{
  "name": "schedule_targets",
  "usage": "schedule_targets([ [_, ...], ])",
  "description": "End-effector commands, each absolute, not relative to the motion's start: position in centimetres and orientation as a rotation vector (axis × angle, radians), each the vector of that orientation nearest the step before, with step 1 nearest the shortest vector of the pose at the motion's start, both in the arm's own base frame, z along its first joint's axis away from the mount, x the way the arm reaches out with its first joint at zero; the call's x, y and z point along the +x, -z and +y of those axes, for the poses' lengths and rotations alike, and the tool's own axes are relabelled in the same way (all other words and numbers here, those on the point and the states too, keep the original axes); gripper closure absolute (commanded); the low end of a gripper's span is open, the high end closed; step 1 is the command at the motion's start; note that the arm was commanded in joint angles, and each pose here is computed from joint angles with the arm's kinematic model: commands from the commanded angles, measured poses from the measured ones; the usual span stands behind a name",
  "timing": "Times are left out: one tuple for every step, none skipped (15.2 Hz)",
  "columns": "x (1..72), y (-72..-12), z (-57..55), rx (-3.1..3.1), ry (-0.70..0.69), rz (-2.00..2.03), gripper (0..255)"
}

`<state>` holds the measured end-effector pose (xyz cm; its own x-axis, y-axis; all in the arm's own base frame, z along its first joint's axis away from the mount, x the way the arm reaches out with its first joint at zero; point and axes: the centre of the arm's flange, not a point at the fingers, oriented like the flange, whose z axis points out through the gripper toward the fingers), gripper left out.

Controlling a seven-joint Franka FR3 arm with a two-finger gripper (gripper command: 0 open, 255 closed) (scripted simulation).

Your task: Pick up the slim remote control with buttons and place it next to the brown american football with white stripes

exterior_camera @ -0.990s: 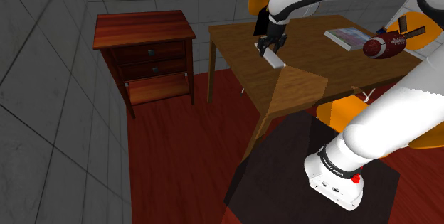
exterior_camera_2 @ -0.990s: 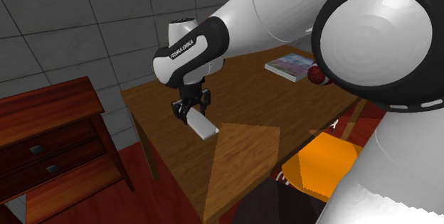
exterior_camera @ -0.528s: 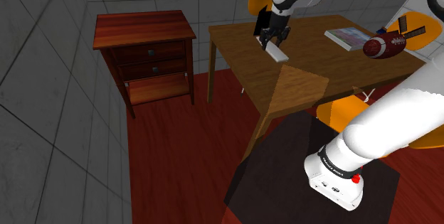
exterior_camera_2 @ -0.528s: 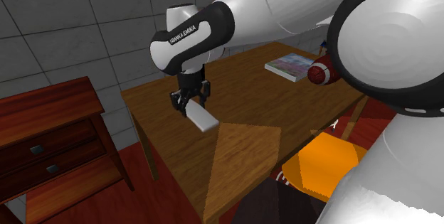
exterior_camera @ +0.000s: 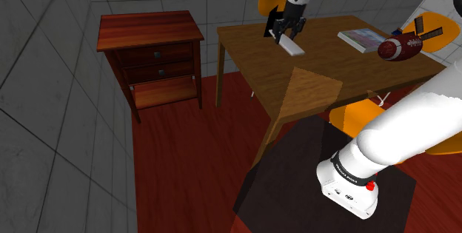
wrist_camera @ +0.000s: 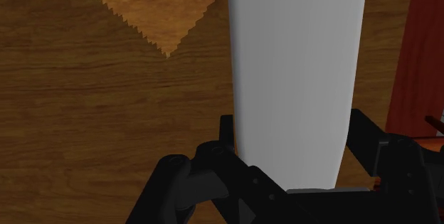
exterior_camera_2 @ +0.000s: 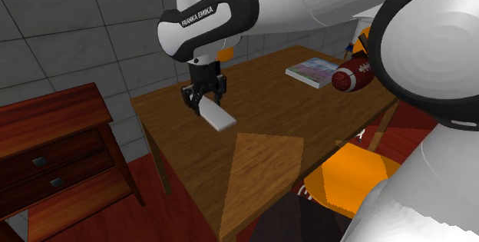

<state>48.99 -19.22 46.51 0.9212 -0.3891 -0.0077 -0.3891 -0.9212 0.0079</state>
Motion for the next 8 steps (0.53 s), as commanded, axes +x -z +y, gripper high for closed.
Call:
schedule_targets([
  [49.0, -47.5, -19.1, 3.073, 0.014, -0.622, 255],
  [49.0, -48.1, -19.1, 3.073, 0.014, -0.622, 255],
  [49.0, -48.6, -19.1, 3.073, 0.014, -0.622, 255],
  [49.0, -49.1, -19.1, 3.073, 0.014, -0.622, 255],
  [49.0, -49.6, -19.1, 3.073, 0.014, -0.622, 255],
  [49.0, -50.2, -19.1, 3.073, 0.014, -0.622, 255],
  [49.0, -50.7, -19.1, 3.073, 0.014, -0.622, 255],
  [49.0, -51.2, -19.1, 3.073, 0.014, -0.622, 255],
])
